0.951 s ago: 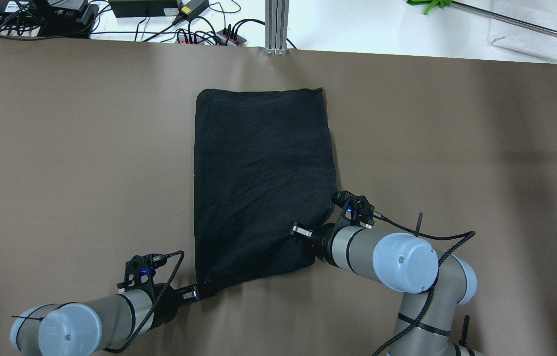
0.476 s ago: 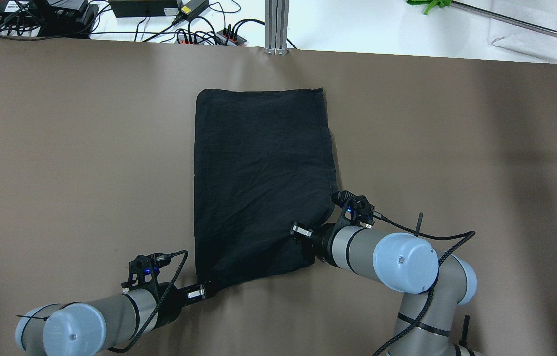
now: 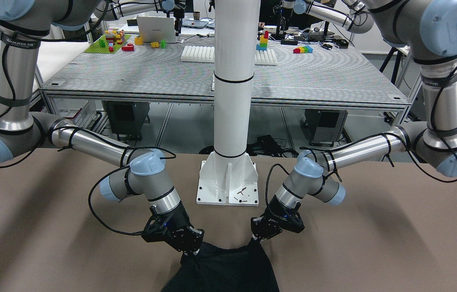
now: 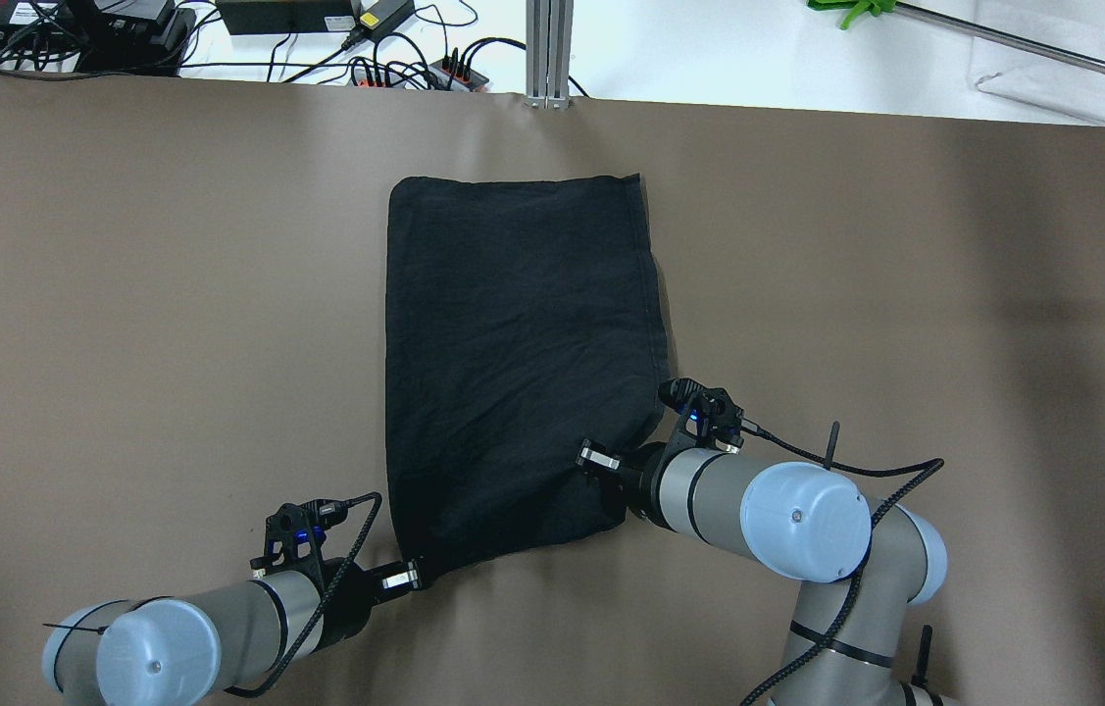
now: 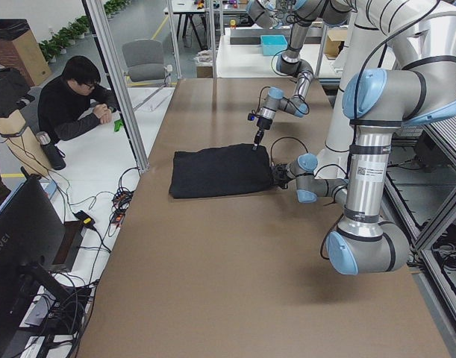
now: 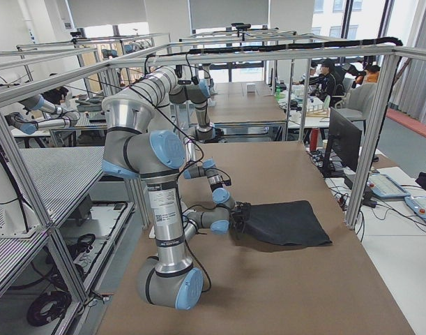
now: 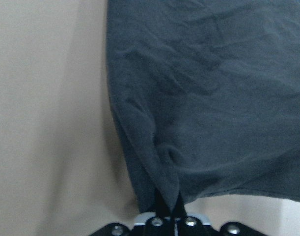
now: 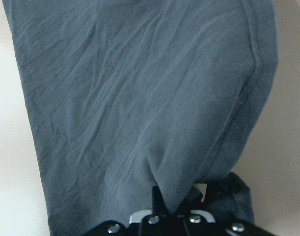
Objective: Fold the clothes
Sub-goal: 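Lift both near corners with both grippers and fold them away from the robot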
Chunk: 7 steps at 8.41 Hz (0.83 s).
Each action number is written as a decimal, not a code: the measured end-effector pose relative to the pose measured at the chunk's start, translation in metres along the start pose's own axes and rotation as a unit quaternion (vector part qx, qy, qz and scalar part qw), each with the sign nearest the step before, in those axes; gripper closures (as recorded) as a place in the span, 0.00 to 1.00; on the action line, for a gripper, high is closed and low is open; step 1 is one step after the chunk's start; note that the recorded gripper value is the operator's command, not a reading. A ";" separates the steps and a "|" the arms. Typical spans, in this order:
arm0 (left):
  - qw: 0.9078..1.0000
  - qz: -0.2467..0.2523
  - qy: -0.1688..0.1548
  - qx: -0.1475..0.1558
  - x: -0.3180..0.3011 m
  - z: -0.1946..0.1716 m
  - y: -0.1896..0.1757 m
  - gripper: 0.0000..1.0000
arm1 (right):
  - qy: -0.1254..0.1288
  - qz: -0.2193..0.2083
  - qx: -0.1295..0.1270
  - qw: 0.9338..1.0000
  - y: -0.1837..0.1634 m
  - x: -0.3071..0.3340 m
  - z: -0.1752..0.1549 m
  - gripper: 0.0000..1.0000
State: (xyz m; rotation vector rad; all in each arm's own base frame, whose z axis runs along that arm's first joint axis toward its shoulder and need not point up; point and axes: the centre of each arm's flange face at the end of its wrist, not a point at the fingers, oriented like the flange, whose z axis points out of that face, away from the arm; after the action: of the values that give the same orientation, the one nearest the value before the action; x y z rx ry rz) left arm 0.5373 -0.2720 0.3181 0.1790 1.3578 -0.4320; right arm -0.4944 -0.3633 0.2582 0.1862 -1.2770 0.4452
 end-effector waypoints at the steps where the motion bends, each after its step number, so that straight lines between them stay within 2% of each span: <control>1: 1.000 -0.004 0.001 0.002 0.001 -0.001 -0.004 1.00 | 0.000 0.000 -0.002 1.000 0.000 0.002 -0.003 1.00; 4: 1.000 -0.003 0.015 0.000 0.012 -0.014 -0.016 1.00 | -0.004 -0.004 -0.016 1.000 0.011 0.012 -0.021 1.00; 7: 0.998 -0.007 0.061 -0.008 0.043 -0.057 -0.015 1.00 | -0.012 -0.006 -0.058 0.998 0.059 0.030 -0.061 1.00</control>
State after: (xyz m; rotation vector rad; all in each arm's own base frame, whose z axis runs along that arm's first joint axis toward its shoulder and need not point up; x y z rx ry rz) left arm 0.4862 -0.2736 0.2660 0.1846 1.4819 -0.4276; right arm -0.4586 -0.2806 0.2627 0.1014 -1.3199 0.3583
